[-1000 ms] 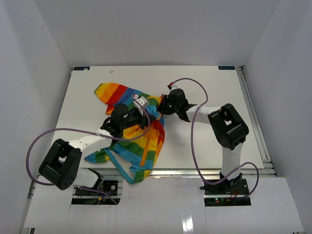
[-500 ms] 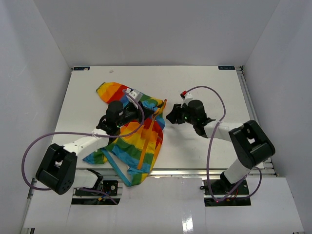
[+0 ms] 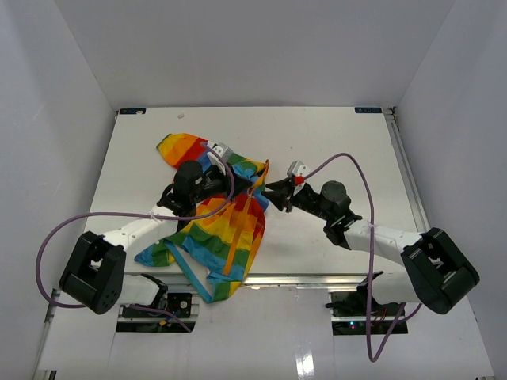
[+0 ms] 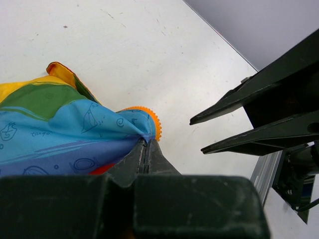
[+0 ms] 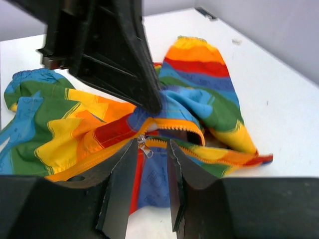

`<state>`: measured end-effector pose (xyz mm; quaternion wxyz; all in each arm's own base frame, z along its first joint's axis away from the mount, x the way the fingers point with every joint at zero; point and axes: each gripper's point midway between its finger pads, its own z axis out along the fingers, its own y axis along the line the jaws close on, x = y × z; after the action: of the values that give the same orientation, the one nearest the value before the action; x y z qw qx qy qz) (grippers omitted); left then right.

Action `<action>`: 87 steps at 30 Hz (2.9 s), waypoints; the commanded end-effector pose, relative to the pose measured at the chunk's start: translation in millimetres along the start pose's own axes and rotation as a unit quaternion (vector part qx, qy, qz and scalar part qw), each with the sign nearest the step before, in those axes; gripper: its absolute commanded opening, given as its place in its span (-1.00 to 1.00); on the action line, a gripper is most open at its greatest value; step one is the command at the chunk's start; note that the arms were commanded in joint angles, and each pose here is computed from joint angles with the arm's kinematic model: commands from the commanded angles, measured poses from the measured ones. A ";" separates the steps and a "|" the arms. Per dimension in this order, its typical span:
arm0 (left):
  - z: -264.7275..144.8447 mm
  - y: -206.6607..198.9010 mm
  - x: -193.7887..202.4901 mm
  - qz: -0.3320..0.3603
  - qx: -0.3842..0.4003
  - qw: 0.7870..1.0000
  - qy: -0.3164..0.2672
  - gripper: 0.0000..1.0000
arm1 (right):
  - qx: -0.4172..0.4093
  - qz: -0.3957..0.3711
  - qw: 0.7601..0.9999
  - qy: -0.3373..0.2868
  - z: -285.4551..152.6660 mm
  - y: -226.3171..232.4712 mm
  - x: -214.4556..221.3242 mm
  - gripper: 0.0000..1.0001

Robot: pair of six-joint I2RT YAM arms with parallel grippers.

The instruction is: Zip up the jacket

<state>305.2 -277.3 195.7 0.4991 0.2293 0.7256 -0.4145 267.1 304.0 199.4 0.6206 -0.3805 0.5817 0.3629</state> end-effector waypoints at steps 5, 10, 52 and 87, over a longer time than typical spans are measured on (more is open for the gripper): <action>-2.3 -14.9 -20.2 -0.009 0.026 1.000 -0.014 -1.00 | -0.084 -0.139 0.983 -0.089 3.5 23.0 -19.6 -0.09; -2.1 -14.1 -18.1 -0.019 0.023 1.000 -0.010 -1.00 | -0.101 -0.173 0.975 -0.095 7.8 25.9 -13.3 -0.09; -1.5 -9.7 -10.3 -0.030 0.014 0.999 -0.004 -1.00 | -0.094 -0.180 0.979 -0.012 45.8 14.3 52.2 -0.66; -26.2 -25.0 56.9 -0.053 0.038 0.993 0.098 0.28 | 0.010 0.005 1.000 -0.003 31.4 -0.5 11.4 -0.84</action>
<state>265.5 -262.0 156.4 0.4135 0.2182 0.7830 -0.4102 273.8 328.7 154.2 0.6034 -0.4110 0.5884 0.3475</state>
